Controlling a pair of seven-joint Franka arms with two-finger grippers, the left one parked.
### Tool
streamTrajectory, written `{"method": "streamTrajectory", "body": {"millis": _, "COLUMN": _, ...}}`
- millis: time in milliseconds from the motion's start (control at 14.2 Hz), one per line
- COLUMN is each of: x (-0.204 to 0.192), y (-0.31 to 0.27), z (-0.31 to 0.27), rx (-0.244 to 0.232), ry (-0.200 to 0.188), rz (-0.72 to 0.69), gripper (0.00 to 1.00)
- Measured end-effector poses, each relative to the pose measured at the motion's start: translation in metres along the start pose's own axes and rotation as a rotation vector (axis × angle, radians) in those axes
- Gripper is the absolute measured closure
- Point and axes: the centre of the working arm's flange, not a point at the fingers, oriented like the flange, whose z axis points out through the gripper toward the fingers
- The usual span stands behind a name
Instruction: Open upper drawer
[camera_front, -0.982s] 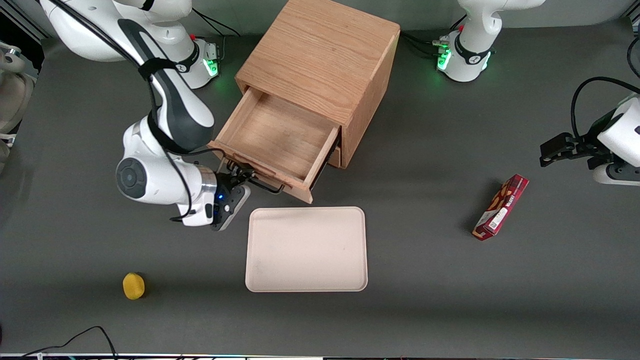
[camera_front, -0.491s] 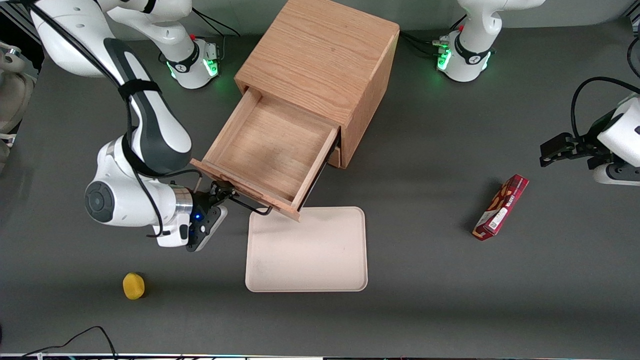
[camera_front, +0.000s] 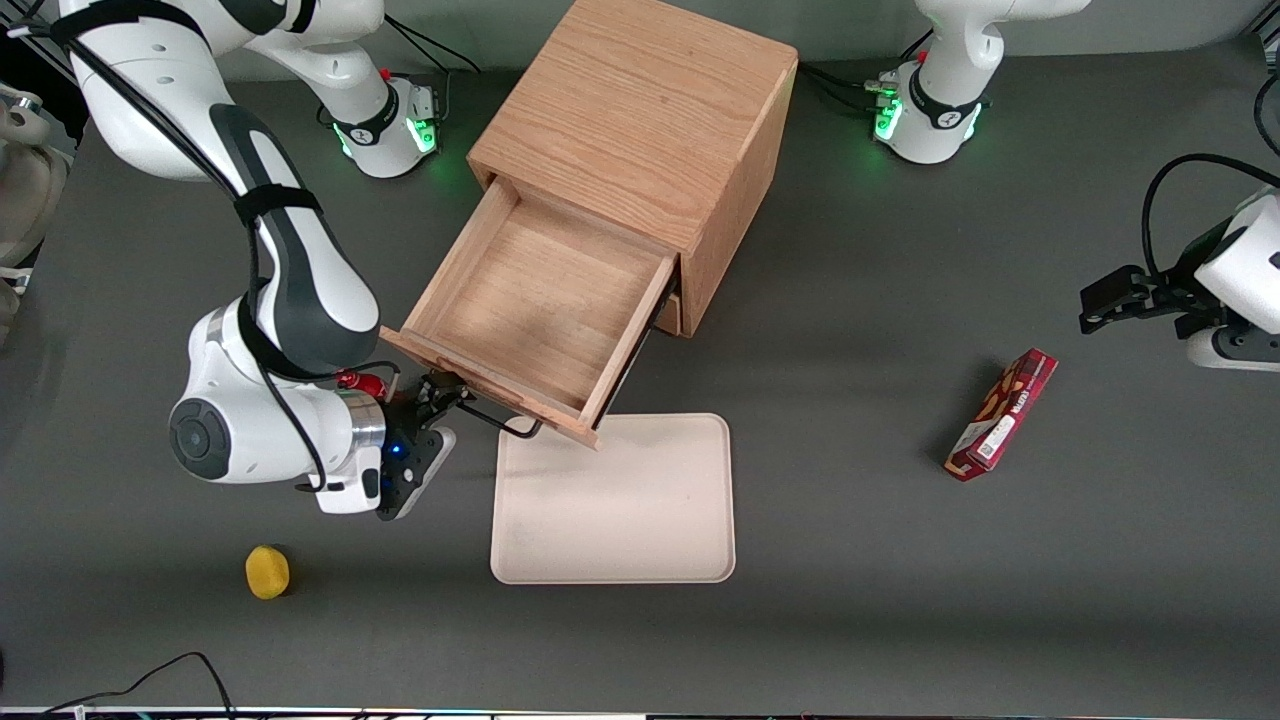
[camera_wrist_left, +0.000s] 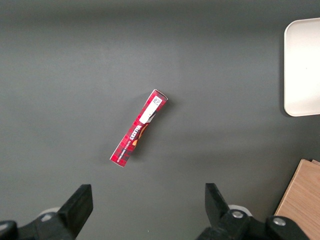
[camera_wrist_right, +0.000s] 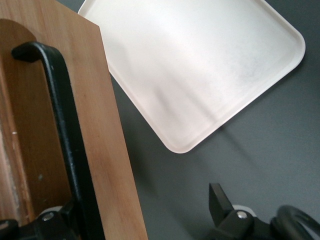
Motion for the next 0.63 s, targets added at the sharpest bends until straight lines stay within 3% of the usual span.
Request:
{"method": "streamTrajectory", "body": {"millis": 281, "x": 0.001, "y": -0.006, "z": -0.03, "rx": -0.011, "ry": 0.002, "rz": -0.012, "gripper": 0.0}}
{"method": "streamTrajectory", "body": {"millis": 632, "x": -0.014, "y": -0.046, "z": -0.129, "rx": -0.082, "ry": 0.045, "rz": 0.0, "gripper": 0.0}}
